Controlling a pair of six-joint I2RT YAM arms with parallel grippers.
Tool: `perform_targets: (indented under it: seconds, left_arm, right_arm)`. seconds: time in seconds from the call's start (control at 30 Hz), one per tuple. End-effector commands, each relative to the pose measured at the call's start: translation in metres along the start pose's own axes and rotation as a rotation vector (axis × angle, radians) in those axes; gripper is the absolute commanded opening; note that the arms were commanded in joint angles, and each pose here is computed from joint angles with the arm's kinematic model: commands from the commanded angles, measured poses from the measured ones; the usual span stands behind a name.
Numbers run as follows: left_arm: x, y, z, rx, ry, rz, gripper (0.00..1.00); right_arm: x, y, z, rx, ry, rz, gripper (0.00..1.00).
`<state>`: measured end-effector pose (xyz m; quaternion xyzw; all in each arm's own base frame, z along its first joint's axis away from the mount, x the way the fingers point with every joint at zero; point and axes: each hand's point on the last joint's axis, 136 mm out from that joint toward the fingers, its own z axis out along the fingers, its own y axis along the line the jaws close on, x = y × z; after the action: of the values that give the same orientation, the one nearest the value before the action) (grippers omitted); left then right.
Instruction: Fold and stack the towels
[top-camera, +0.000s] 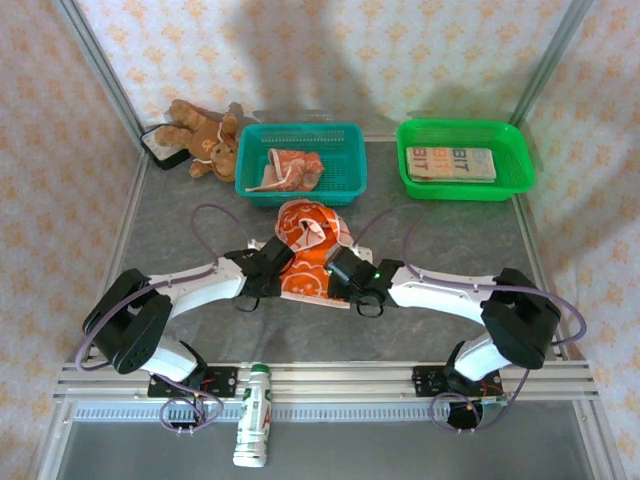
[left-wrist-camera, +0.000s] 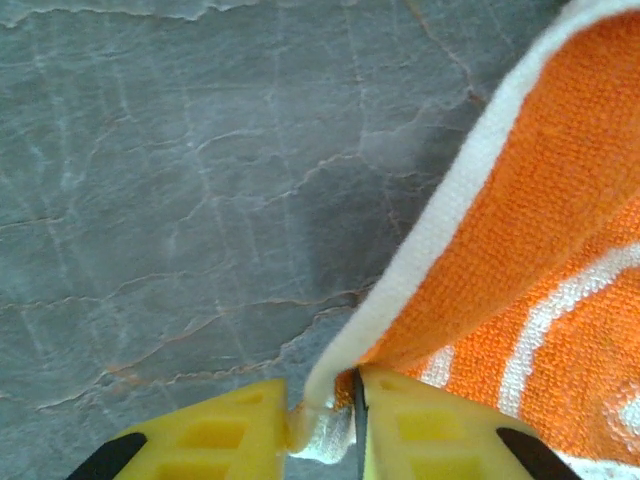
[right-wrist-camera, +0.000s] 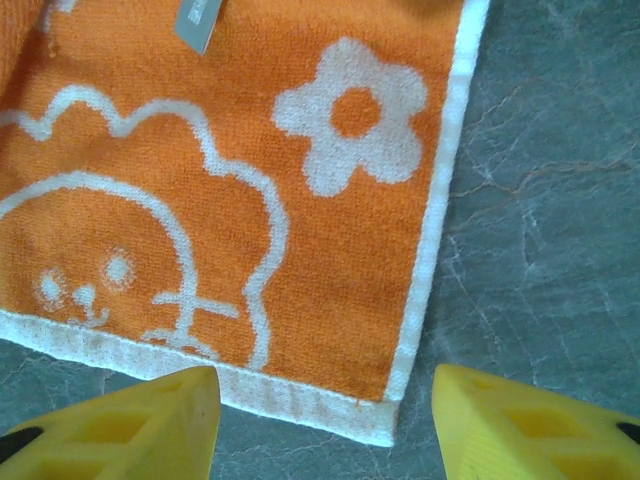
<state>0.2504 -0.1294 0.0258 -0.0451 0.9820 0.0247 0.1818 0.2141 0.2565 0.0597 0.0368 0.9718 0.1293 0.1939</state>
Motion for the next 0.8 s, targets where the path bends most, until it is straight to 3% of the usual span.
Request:
perform_targets:
  seconds: [0.0,0.23,0.77]
  left_arm:
    - [0.001,-0.001,0.006,0.008,0.003,0.000,0.11]
    - [0.006,0.000,0.006,0.016,0.020,-0.002,0.00]
    - [0.006,-0.001,0.003,0.030,0.021,-0.009,0.00]
  right_arm:
    - [-0.002,-0.003,0.004,0.043,-0.034,0.027,0.56]
    - [0.002,-0.011,0.009,0.095,-0.046,0.052,0.52]
    - [0.021,-0.025,0.027,0.185,0.017,0.040,0.43]
